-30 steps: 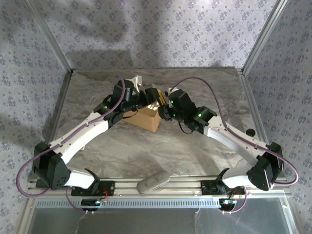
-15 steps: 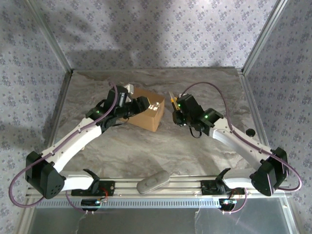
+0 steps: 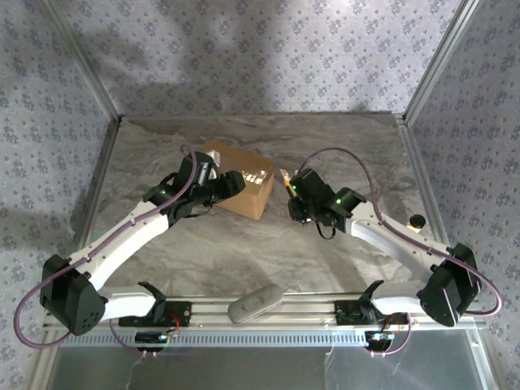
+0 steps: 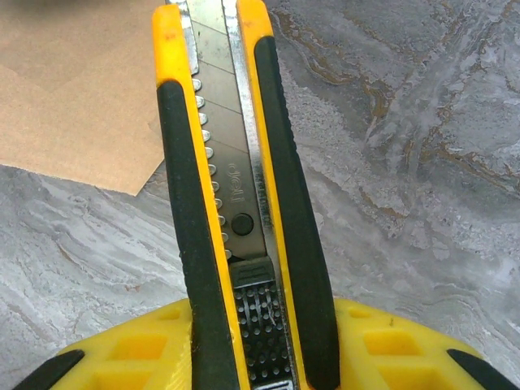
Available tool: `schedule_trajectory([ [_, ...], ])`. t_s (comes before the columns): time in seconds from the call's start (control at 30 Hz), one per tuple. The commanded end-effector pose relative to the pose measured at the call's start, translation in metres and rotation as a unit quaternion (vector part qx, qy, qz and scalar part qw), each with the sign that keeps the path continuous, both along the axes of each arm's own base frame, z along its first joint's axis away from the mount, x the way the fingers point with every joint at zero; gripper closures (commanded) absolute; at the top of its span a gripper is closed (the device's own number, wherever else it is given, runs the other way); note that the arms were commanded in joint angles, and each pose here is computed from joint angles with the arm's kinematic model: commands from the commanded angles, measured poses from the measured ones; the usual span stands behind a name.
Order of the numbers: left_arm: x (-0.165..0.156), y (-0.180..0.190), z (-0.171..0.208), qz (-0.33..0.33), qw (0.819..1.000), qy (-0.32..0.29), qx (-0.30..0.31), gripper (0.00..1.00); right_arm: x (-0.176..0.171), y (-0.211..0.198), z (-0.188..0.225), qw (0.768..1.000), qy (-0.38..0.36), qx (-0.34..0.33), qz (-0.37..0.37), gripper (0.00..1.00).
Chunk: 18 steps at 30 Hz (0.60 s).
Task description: Unpack the express box
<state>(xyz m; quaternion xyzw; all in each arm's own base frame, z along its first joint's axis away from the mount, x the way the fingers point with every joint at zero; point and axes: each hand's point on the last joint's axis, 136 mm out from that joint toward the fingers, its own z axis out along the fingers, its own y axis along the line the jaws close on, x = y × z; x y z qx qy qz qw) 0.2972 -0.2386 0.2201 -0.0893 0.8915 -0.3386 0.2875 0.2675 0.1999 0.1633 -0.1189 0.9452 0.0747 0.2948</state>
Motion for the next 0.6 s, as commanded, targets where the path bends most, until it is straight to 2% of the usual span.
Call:
schedule_trajectory([
  [0.0, 0.005, -0.004, 0.005, -0.001, 1.0, -0.008, -0.011, 0.43, 0.007, 0.006, 0.009, 1.0, -0.015, 0.0, -0.004, 1.0],
  [0.57, 0.01, -0.007, 0.002, 0.001, 1.0, -0.007, -0.015, 0.43, 0.008, 0.023, 0.01, 0.999, -0.02, -0.021, 0.017, 1.0],
])
